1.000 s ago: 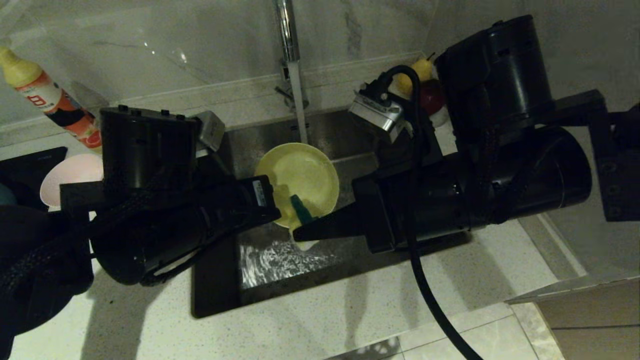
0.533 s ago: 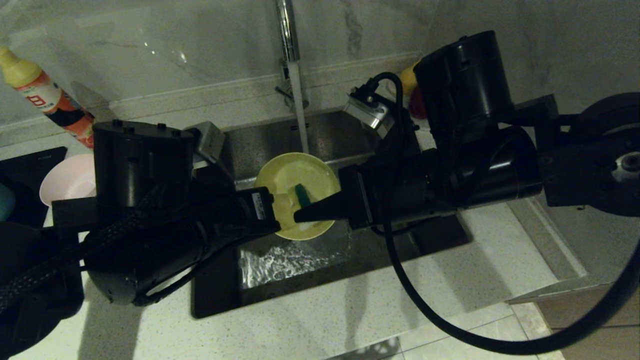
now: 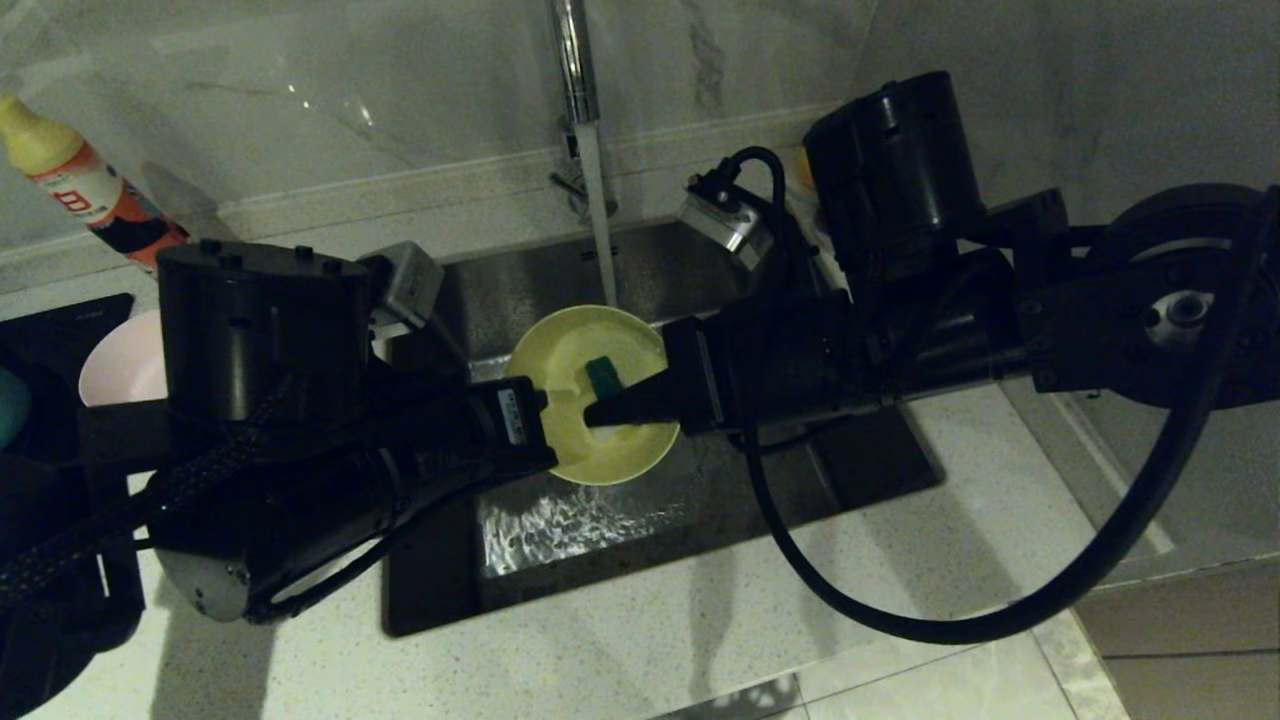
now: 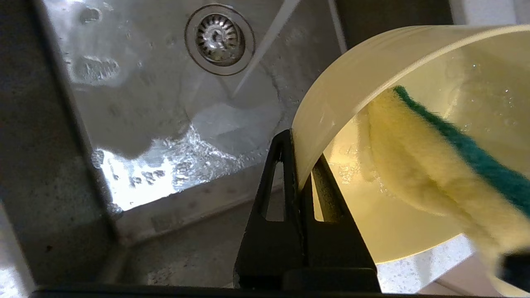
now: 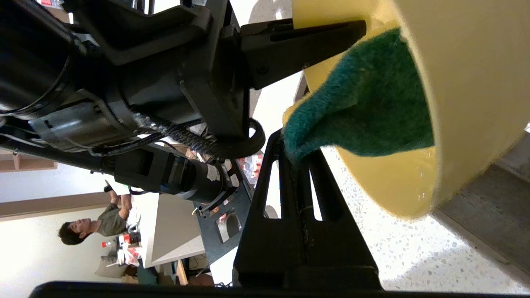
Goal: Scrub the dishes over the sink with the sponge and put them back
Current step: Wipe the bowl
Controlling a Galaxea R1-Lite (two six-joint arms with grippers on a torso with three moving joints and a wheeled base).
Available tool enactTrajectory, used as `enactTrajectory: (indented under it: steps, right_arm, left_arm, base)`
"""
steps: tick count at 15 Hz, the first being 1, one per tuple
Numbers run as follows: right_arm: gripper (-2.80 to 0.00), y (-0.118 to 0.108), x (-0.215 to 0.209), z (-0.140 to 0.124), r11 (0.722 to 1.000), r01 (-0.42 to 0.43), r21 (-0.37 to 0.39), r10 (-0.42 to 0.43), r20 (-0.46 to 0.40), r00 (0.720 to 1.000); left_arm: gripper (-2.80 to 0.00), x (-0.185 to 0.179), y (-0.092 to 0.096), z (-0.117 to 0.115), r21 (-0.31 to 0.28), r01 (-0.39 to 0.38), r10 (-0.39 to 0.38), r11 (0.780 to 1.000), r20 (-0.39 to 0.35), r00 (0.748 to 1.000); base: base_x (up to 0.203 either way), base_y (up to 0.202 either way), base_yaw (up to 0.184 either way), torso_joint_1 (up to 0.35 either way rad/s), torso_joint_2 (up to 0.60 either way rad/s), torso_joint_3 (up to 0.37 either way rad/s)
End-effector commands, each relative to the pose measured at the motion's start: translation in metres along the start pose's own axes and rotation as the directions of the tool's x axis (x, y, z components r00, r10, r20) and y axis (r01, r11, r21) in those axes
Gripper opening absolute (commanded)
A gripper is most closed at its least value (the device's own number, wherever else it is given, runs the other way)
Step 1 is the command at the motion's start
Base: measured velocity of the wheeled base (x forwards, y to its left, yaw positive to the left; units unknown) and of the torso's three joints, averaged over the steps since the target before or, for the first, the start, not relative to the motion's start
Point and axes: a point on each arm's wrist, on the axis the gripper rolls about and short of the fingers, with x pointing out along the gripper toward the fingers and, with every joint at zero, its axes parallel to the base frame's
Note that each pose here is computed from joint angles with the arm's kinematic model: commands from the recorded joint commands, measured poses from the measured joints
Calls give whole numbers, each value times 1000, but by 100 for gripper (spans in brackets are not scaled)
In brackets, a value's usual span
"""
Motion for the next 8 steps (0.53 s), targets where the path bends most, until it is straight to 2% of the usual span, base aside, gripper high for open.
enactTrajectory:
  steps: [1, 8]
  right_arm:
    - [-280, 1, 2, -1, 1000, -7, -2, 7, -5, 1000]
    - [-280, 6, 6, 7, 999, -25, -20, 26, 16, 1000]
  left_arm:
    - [-280, 0, 0, -2, -2, -1, 1, 1000, -5, 1000]
    - [-280, 0, 3, -8, 1, -10, 10, 1000, -25, 1000]
  base:
    - [0, 0, 0, 0, 0, 0]
    - [0, 0, 0, 0, 0, 0]
